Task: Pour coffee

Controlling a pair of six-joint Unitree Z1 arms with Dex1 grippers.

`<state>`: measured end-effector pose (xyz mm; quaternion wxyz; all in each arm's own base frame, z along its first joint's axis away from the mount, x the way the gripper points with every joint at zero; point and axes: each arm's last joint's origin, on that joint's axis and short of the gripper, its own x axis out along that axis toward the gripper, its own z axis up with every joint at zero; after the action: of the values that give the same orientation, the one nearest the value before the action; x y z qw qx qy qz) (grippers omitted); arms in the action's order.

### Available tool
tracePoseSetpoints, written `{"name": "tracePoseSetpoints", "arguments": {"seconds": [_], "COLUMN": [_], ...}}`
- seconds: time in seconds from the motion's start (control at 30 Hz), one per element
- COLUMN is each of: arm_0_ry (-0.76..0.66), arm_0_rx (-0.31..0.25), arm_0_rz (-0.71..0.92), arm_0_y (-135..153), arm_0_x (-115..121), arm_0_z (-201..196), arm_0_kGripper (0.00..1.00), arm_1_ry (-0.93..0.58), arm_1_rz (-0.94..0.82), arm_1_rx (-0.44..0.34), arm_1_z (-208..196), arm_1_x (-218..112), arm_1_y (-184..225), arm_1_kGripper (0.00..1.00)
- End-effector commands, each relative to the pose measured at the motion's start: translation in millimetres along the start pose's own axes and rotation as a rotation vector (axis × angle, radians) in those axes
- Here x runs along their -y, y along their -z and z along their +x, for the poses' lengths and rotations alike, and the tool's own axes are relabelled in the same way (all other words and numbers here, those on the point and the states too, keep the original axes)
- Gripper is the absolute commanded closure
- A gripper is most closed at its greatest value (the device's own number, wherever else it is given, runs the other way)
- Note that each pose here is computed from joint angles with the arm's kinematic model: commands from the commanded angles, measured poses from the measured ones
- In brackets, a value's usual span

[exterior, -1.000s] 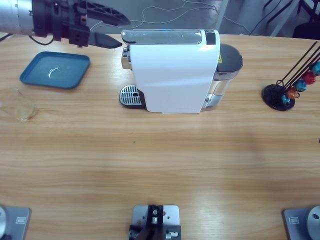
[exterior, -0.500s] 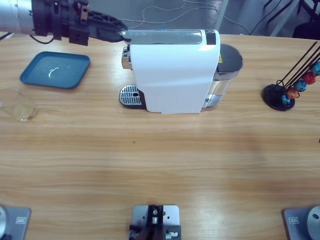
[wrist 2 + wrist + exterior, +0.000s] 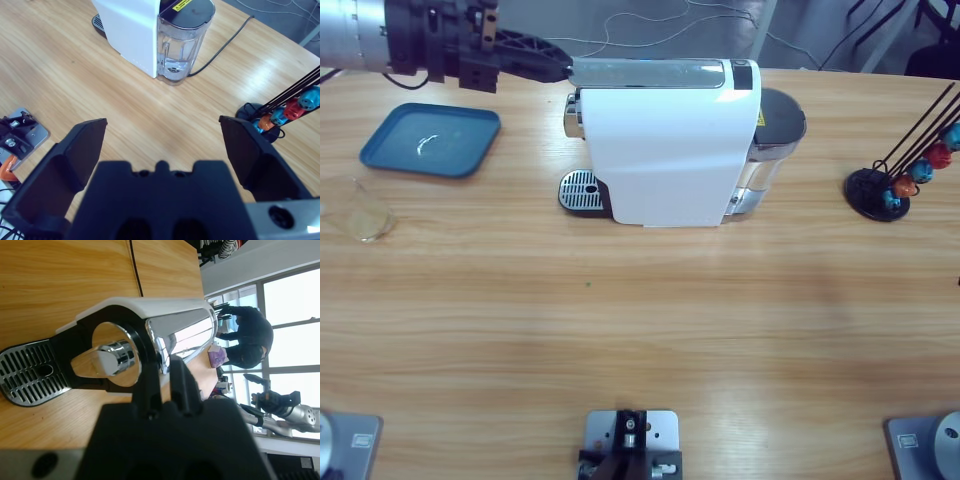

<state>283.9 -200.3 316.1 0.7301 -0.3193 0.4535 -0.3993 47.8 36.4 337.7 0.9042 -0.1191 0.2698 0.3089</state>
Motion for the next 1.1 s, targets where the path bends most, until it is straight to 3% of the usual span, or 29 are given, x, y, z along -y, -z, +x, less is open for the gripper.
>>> {"name": "tracePoseSetpoints", "arguments": {"seconds": [0.03, 0.17, 0.33, 0.43, 0.5, 0.53, 0.57, 0.6, 0.7, 0.83, 0.93, 1.1], "arm_0_ry": [0.1, 0.103, 0.037, -0.09, -0.173, -0.2, -0.228, -0.26, -0.312, -0.303, -0.37, -0.414], "arm_0_rx": [0.103, 0.115, 0.154, 0.163, 0.116, 0.083, 0.056, 0.043, 0.06, 0.079, 0.022, 0.003], "arm_0_rz": [0.118, 0.144, 0.27, 0.532, 0.733, 0.786, 0.826, 0.857, 0.919, 0.93, 0.913, 1.022], "arm_0_y": [-2.7, 3.0, 23.9, 43.9, 61.5, 68.4, 75.7, 83.2, 105.2, 127.3, 144.0, 163.4], "arm_0_x": [45.6, 53.4, 68.9, 76.6, 78.2, 76.3, 73.7, 70.9, 63.3, 53.1, 44.2, 34.7], "arm_0_z": [-27.8, -33.9, -44.0, -50.5, -52.3, -53.4, -55.3, -58.8, -80.7, -108.0, -132.8, -161.3], "arm_0_kGripper": [1.0, 1.0, 1.0, 1.0, 1.0, 0.901, 0.523, 0.32, 0.023, 0.018, 0.018, 0.018], "arm_1_ry": [0.044, 0.113, 0.13, 0.206, 0.312, 0.347, 0.382, 0.423, 0.523, 0.528, 0.536, 0.539], "arm_1_rz": [0.015, 0.029, 0.084, 0.103, 0.143, 0.155, 0.173, 0.196, 0.275, 0.304, 0.321, 0.362], "arm_1_rx": [-0.034, -0.007, -0.072, 0.034, 0.06, 0.051, 0.04, 0.032, 0.036, -0.027, -0.015, -0.025], "arm_1_z": [-9.8, -24.4, -6.7, -9.0, -5.1, -1.2, 3.0, 5.7, 11.7, 50.0, 72.0, 104.0], "arm_1_x": [2.4, 6.8, 7.5, 11.1, 16.0, 17.6, 19.6, 22.5, 30.7, 37.7, 42.9, 57.2], "arm_1_y": [1.1, -16.6, -24.4, -21.8, -17.4, -15.8, -13.3, -10.7, -1.7, 10.7, 18.0, 19.7], "arm_1_kGripper": [0.0, 0.0, 0.0, 0.0, 0.0, 0.001, 0.017, 0.035, 0.051, 0.091, 0.11, 0.116]}}
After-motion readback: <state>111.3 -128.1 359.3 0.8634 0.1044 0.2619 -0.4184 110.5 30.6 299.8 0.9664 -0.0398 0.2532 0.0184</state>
